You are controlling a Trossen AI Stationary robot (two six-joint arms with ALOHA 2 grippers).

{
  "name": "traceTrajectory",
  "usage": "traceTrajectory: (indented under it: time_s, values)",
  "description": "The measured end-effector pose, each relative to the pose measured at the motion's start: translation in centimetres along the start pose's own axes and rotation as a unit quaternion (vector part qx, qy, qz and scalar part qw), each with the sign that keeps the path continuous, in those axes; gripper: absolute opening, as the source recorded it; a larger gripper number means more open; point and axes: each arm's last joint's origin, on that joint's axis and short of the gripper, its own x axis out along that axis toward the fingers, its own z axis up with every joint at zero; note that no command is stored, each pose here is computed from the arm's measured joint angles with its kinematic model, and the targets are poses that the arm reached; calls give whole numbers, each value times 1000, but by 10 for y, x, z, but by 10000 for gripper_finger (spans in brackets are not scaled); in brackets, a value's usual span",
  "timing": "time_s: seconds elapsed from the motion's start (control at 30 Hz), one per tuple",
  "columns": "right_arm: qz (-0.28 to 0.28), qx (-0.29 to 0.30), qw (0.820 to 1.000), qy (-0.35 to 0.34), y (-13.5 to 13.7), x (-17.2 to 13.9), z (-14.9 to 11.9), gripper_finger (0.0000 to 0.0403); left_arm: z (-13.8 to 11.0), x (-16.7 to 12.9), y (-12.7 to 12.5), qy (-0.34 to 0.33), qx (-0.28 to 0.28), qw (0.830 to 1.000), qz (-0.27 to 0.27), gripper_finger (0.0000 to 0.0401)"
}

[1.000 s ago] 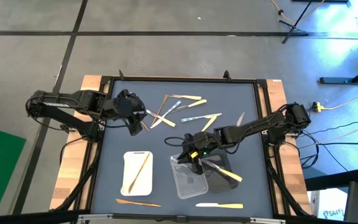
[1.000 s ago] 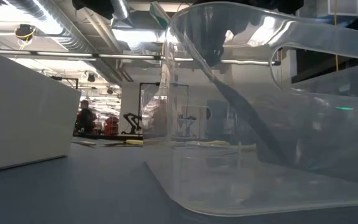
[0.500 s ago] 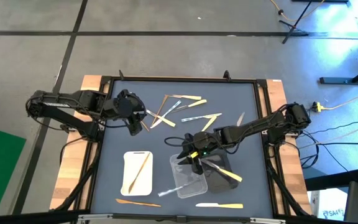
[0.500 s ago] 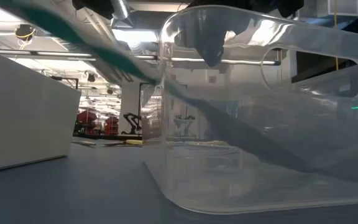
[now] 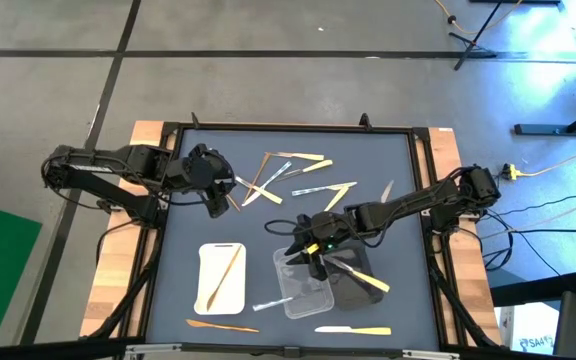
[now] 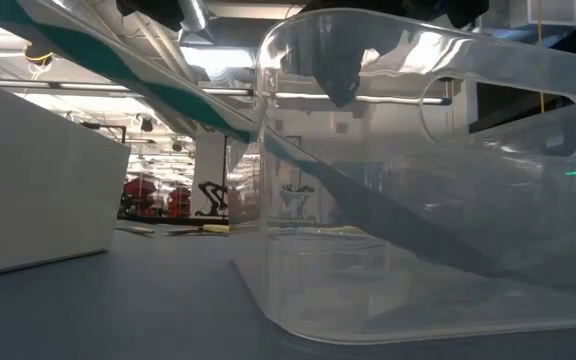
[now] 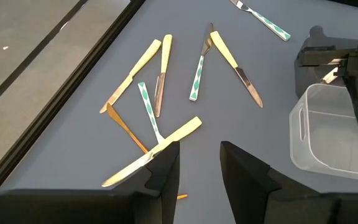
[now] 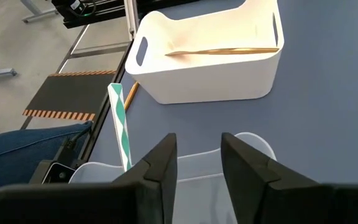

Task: Sort silverware by color (type)
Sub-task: Put the yellow table knife into the black transparent bin

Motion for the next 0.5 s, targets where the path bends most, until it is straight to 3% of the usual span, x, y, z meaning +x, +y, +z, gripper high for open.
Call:
traceTrajectory:
  time_s: [0.23,0.5]
  values:
    - [5,-23,1000,-5,7,-20,9,111,0,0,0,-1,0,1000,0,109]
    - [-20,-71,996,41,16,-65,11,111,1,0,-1,-6,-3,1000,-3,109]
